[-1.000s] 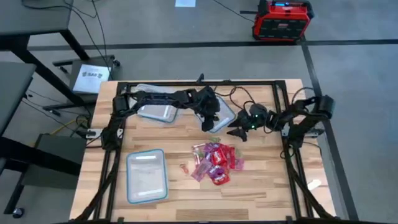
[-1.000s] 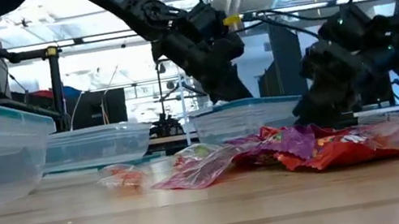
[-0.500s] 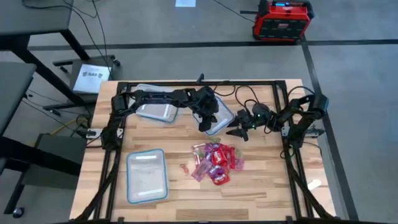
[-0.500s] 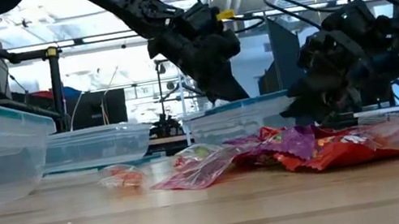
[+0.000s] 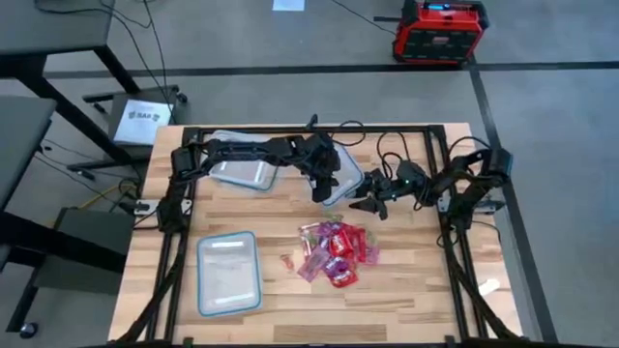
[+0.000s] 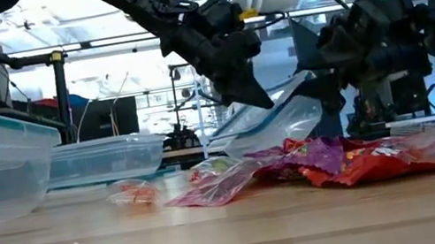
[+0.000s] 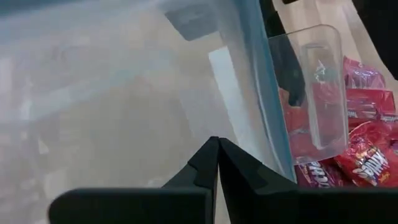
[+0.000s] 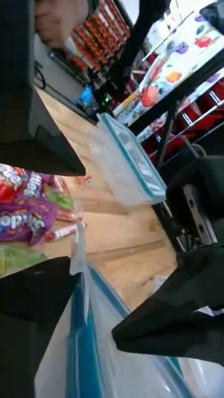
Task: Sort candy
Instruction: Open the top right transparent bin
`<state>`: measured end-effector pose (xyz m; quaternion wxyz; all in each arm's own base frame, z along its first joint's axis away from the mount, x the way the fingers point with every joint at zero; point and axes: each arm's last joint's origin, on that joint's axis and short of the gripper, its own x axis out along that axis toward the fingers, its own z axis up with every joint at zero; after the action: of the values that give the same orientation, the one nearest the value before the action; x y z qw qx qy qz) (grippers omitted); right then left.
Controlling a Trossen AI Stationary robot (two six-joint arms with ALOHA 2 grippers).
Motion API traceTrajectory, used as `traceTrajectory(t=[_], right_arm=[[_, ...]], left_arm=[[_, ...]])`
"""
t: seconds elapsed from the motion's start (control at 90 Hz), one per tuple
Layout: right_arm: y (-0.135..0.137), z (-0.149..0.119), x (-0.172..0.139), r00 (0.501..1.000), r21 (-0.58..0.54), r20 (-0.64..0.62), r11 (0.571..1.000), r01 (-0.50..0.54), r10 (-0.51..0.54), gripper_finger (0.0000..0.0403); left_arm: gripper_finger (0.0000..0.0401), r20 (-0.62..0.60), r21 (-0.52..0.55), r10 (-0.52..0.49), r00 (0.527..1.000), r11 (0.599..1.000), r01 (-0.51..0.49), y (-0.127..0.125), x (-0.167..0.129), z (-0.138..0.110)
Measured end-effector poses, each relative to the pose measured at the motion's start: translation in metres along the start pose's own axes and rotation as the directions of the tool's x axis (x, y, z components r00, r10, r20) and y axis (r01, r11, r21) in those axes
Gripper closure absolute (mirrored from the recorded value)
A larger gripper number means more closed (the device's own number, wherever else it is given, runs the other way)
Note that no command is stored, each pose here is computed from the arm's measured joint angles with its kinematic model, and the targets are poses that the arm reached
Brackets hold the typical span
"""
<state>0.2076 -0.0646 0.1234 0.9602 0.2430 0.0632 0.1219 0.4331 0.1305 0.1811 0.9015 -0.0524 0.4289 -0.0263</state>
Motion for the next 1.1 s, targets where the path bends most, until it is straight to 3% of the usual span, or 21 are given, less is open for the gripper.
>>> traceTrajectory(t=[0.289, 0.456, 0.611, 0.733, 0.867, 0.956, 1.1], right_arm=[[0.023, 0.009, -0.007, 0.997, 0.058, -0.033, 0.996, -0.065, 0.067, 0.0209], [0.02, -0.006, -0.017, 0.969, 0.036, -0.214, 0.99, 0.133, -0.122, 0.021], [0.018, -0.009, -0.029, 0.893, 0.028, -0.312, 0.936, 0.35, -0.325, 0.021], [0.026, 0.008, -0.029, 0.888, 0.018, -0.311, 0.932, 0.362, -0.339, 0.021], [0.045, 0.048, -0.022, 0.93, -0.082, -0.159, 0.943, 0.322, -0.332, 0.021], [0.052, 0.071, -0.017, 0.911, -0.201, -0.054, 0.898, 0.392, -0.409, 0.021], [0.039, 0.083, -0.005, 0.795, -0.34, -0.008, 0.749, 0.569, -0.607, 0.021]], left_arm=[[0.0401, 0.044, 0.008, -0.001, 0.999, 1.0, 0.001, -0.01, -0.019, 0.011], [0.0401, 0.028, 0.001, 0.052, 0.998, 0.999, -0.052, -0.01, -0.024, 0.011], [0.0401, -0.029, -0.021, 0.043, 0.999, 0.999, -0.043, -0.013, -0.034, 0.007], [0.0401, -0.071, -0.035, 0.032, 0.997, 0.999, -0.034, -0.017, -0.042, 0.005], [0.0401, -0.057, -0.034, 0.031, 0.998, 0.999, -0.033, -0.021, -0.05, 0.008], [0.0401, -0.03, -0.033, 0.032, 0.999, 0.999, -0.033, -0.023, -0.055, 0.012], [0.0401, -0.002, -0.115, 0.03, 1.0, 0.993, -0.03, -0.032, -0.068, 0.018]])
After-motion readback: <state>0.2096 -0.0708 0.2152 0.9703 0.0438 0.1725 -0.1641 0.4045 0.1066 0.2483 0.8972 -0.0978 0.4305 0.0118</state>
